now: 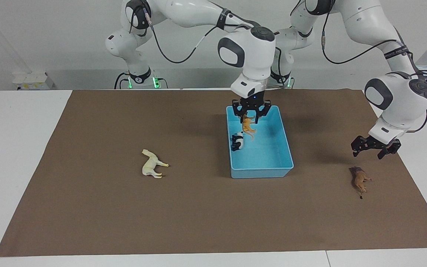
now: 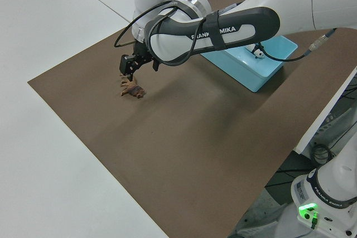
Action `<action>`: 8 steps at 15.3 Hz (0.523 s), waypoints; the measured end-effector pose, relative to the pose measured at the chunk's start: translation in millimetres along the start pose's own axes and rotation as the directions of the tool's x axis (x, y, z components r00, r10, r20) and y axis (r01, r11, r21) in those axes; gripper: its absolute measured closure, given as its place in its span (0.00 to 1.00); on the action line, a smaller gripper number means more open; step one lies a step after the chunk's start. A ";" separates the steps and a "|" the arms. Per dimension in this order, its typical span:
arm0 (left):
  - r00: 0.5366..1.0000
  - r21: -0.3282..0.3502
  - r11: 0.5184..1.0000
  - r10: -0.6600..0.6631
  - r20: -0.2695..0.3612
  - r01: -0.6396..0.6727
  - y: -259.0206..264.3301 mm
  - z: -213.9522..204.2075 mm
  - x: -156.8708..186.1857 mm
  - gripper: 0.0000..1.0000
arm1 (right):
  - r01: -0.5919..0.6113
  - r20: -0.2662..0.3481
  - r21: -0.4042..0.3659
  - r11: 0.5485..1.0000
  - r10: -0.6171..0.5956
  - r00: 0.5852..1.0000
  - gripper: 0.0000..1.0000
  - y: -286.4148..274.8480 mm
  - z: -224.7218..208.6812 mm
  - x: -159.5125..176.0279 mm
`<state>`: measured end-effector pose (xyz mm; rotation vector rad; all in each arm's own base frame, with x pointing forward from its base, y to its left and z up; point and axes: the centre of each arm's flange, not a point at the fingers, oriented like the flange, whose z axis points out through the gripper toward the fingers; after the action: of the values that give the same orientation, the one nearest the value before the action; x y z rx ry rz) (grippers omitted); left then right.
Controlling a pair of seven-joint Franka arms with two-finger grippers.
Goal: Put all toys into storage box
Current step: 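Carry the tan deer into the box with the right gripper and release it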
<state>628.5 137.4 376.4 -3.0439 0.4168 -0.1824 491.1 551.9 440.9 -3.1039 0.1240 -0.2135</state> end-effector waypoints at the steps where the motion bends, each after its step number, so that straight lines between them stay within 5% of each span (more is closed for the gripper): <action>1: 1.000 0.003 1.000 0.002 -0.006 -0.002 -1.0 10.8 2.0 0.00 | 0.001 0.001 -0.001 1.000 -0.001 1.000 0.43 -10.8 14.7 -9.1; 4: 1.000 0.010 1.000 0.005 -0.024 -0.005 -2.2 33.8 8.4 0.00 | -0.010 0.000 -0.006 1.000 0.010 1.000 0.37 -11.7 15.4 -7.6; 8: 0.999 0.022 1.000 0.004 -0.045 -0.003 -5.5 43.7 13.2 0.00 | -0.059 0.044 -0.093 0.994 0.063 0.997 0.00 8.8 5.8 1.2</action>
<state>648.0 141.1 335.0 -3.0226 0.4204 -0.2547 492.4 543.2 435.0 -3.1876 0.2337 -0.1377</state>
